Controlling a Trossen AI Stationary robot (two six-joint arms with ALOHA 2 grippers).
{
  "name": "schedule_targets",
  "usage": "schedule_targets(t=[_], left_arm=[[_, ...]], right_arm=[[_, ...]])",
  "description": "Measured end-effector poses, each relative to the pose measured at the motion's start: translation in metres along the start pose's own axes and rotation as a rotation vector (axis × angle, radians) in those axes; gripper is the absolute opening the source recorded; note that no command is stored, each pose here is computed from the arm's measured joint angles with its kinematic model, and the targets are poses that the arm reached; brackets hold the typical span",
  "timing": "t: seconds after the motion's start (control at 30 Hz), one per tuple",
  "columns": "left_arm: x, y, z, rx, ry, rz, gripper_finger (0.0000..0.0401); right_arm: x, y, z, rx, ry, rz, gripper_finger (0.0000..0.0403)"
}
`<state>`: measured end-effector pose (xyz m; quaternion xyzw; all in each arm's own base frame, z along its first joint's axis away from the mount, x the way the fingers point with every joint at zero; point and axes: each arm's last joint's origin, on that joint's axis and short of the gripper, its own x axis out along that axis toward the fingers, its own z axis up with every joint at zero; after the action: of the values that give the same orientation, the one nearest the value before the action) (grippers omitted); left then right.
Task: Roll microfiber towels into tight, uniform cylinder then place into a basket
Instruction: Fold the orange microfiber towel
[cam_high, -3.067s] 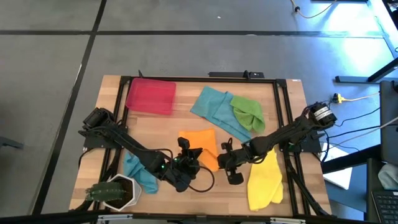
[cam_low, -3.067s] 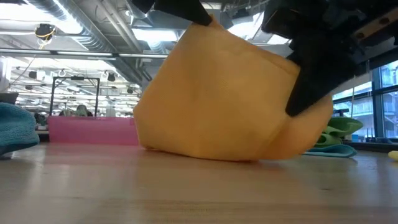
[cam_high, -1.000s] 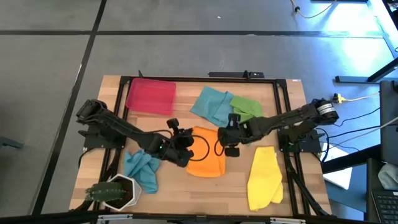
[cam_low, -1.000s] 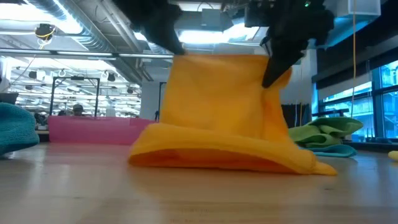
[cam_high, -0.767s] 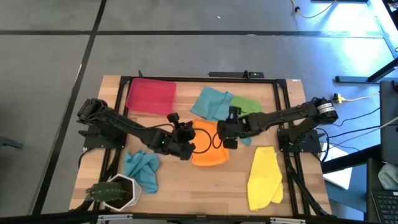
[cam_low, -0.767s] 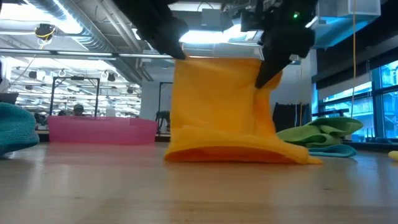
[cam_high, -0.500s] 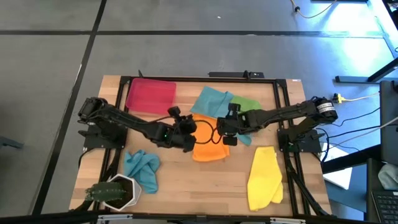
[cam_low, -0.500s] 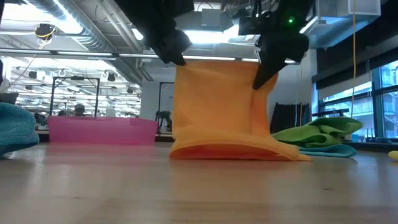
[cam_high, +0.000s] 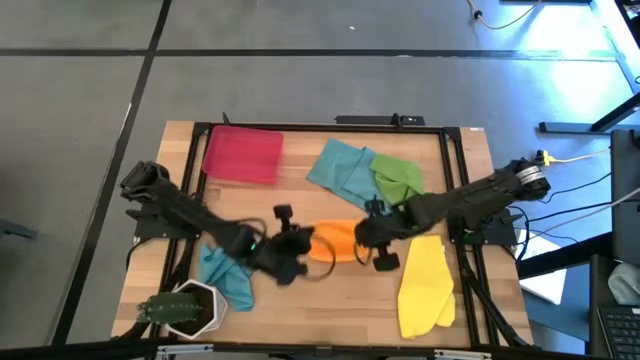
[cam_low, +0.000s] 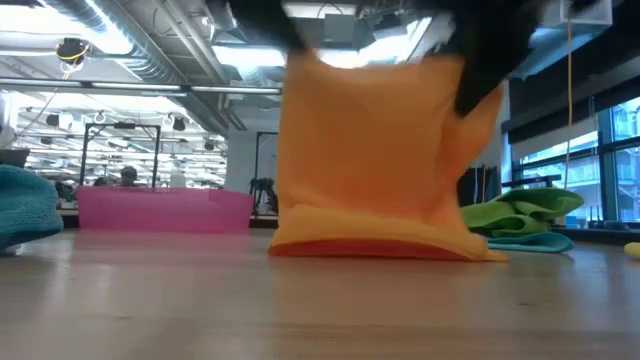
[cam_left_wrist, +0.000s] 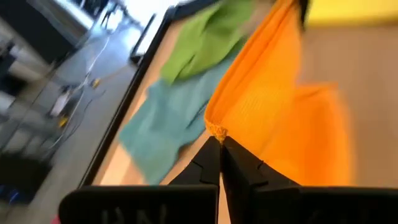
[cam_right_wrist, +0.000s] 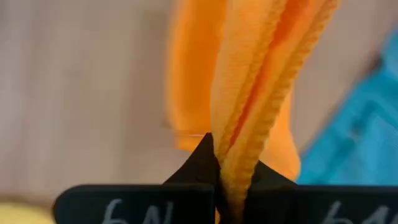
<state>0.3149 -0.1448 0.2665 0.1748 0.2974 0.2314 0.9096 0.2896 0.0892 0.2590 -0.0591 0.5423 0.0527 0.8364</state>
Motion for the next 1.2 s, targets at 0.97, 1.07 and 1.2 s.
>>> schedule_targets(t=[0.97,1.07,1.2], left_arm=[[-0.014,0.007,0.007,-0.195,0.163,-0.148,0.0000],[0.011,0.016,-0.012,-0.188,0.232,-0.084,0.0000],[0.039,0.028,-0.034,-0.197,0.292,-0.011,0.0000]], right_arm=[[-0.026,-0.014,-0.032,0.275,-0.087,0.219,0.0006],[-0.006,-0.033,-0.046,0.295,-0.041,0.145,0.0006],[0.011,-0.054,-0.060,0.294,-0.032,0.002,0.0006]])
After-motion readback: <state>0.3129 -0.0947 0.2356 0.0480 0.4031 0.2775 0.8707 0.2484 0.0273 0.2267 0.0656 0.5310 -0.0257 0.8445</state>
